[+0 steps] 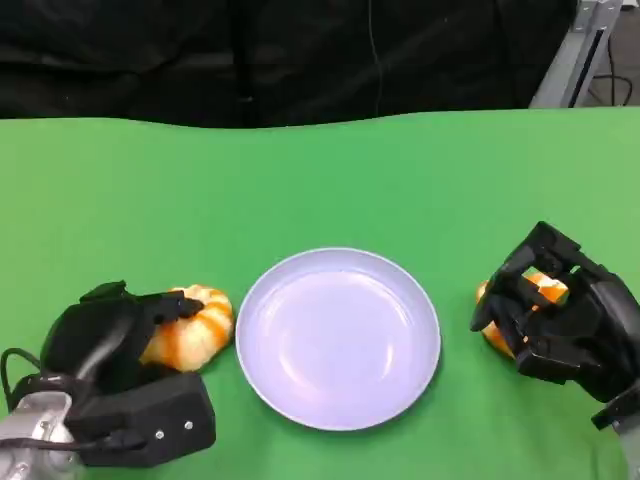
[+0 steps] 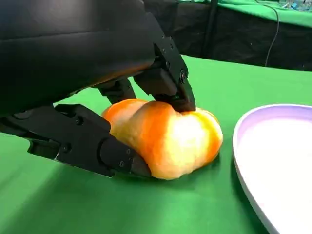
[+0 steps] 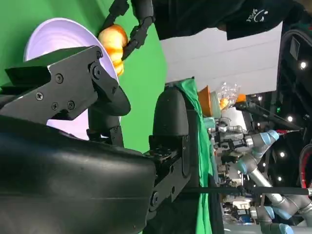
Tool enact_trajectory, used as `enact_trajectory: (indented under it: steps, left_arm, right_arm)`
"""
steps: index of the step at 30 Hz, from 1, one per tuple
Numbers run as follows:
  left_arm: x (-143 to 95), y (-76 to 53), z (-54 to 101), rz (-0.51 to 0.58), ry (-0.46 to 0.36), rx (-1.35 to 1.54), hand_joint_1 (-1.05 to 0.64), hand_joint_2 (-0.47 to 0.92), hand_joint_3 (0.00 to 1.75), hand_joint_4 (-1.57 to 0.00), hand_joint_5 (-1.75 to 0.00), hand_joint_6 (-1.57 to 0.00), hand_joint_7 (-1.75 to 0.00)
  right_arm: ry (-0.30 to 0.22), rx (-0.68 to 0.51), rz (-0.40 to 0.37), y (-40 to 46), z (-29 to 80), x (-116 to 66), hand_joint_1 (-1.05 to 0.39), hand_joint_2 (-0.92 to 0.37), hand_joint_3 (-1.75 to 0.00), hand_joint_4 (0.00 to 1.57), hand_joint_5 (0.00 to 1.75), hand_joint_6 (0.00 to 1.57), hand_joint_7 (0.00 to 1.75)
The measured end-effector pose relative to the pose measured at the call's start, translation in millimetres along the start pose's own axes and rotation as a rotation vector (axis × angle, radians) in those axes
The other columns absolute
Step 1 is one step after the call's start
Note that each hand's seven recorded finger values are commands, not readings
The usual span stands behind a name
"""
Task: Grasp the bread from the table and place it into the plate.
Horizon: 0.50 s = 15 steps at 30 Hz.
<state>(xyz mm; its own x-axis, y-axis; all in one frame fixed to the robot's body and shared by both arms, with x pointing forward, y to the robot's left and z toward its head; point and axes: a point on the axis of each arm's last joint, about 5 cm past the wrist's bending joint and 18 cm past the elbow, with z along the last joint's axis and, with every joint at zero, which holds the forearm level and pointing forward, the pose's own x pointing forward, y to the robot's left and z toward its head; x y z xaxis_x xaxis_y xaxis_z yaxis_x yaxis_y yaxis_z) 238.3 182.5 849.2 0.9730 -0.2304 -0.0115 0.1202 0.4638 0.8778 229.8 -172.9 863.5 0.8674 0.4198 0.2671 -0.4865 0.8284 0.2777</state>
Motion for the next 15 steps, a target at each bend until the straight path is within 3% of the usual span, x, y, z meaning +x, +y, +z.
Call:
enact_trajectory:
  steps: [8,12,15]
  left_arm:
    - [0.1,0.0,0.1,0.001,0.0,-0.001,-0.05,0.92,0.14,-0.46,-1.46,-0.78,-0.85]
    - [0.2,-0.2,0.4,0.005,0.0,-0.002,-0.07,0.92,0.09,-0.44,-1.53,-0.66,-1.09]
    - [0.5,-1.4,1.4,0.016,0.0,-0.006,-0.07,0.92,0.09,-0.43,-1.53,-0.64,-1.12]
  right_arm:
    - [0.0,0.0,-0.001,0.0,-0.3,-0.2,0.13,-0.68,-1.1,0.44,1.75,0.36,1.61]
    - [-0.001,-0.001,-0.001,0.0,-0.2,-0.2,0.14,-0.69,-1.11,0.44,1.75,0.35,1.61]
    - [-0.001,0.0,0.0,0.0,-0.1,-0.1,0.14,-0.7,-1.11,0.44,1.75,0.35,1.61]
